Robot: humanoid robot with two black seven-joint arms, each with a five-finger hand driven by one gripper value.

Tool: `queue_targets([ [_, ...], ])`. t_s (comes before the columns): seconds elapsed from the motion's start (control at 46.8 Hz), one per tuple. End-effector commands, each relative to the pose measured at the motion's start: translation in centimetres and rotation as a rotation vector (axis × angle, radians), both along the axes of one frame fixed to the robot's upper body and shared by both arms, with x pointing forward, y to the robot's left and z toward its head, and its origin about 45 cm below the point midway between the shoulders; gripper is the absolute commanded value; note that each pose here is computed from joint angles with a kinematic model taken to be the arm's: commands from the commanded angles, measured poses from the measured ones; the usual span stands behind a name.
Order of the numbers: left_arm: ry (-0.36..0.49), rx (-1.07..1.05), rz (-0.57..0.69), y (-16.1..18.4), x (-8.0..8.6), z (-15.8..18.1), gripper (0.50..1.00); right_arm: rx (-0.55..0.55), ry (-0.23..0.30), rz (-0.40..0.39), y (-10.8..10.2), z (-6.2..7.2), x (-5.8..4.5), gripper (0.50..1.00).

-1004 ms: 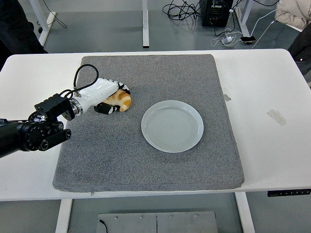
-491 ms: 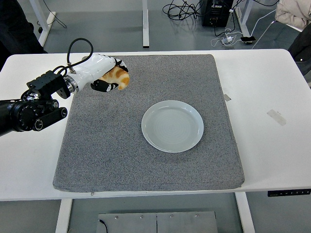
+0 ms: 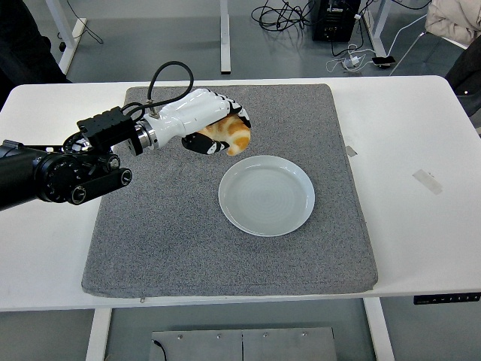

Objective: Place the bread on the plate

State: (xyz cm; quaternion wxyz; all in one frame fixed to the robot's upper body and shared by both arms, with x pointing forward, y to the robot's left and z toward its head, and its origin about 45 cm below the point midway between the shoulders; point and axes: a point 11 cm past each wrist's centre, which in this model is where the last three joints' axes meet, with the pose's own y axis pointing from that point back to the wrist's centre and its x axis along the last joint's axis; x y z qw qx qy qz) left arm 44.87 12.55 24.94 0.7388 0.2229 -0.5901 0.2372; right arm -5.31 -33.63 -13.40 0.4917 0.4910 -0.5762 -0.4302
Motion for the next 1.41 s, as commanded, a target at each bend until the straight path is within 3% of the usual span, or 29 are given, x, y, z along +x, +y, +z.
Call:
queue_targets([
  [0.0,0.003,0.0,-0.027,-1.0,-0.5,-0.4,0.552,0.0,-0.001,0.0,0.0,0.0,0.0,1.0],
  [0.406,0.047,-0.001,-0.125,-4.9,-3.0,-2.9,0.549,0.0,0.001,0.0,0.0,0.0,-0.1,1.0],
  [0.812,0.087,0.028,-0.153,-5.5,-4.9,-6.1,0.546,0.0,0.0,0.001,0.0,0.0,0.0,1.0],
  [1.389,0.035,0.026,-0.161,-5.5,-5.5,-7.6,0.545,0.0,0.001,0.0,0.0,0.0,0.0,1.0],
])
